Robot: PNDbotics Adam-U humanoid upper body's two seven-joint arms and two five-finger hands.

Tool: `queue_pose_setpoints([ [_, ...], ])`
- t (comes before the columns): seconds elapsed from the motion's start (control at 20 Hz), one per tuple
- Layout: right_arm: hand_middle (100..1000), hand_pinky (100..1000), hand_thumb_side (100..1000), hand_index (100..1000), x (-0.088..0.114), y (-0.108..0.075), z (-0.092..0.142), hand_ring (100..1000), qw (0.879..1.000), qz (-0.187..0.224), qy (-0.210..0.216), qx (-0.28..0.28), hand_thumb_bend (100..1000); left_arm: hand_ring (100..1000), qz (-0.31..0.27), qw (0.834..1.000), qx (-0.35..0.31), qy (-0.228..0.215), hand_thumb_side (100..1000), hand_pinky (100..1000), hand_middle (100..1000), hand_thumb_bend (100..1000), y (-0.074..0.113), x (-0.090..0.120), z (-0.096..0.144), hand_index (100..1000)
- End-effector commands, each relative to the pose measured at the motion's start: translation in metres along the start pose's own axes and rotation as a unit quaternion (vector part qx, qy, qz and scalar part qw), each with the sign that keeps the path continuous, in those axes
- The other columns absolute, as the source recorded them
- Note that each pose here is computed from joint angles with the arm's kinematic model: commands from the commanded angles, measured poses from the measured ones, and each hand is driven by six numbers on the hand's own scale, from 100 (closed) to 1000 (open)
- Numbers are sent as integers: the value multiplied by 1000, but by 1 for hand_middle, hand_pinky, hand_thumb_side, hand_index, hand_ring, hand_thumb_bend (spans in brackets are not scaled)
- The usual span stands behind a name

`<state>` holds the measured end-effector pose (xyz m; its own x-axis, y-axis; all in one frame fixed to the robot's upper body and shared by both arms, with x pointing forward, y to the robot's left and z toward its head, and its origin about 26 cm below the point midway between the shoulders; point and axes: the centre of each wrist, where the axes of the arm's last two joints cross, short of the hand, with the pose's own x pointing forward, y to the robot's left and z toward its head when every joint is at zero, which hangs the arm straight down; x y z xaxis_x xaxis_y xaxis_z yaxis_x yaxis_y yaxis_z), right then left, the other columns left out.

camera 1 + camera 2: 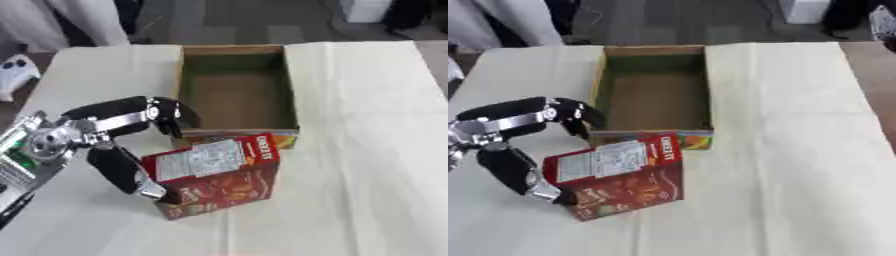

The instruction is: Pick up objects on the table and place them in the box.

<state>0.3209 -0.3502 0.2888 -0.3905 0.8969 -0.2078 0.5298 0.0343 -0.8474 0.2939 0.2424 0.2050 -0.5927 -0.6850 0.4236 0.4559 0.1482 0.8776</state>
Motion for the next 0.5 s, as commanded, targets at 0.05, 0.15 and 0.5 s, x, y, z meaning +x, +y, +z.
queue_pose_setpoints([
  [0.05,735,468,672,827,0,-14,-5,682,1000,11,-9,-16,100,720,-33,999,3,1,286,709,841,551,7,5,0,863],
  [0.15,734,467,673,826,0,-14,-6,681,1000,10,-10,-16,100,717,-40,999,4,0,294,706,836,545,6,6,-4,858],
  [0.5,731,464,671,826,-1,-16,-7,679,1000,10,-12,-19,100,711,-47,999,10,-5,307,701,827,524,5,7,-8,851],
])
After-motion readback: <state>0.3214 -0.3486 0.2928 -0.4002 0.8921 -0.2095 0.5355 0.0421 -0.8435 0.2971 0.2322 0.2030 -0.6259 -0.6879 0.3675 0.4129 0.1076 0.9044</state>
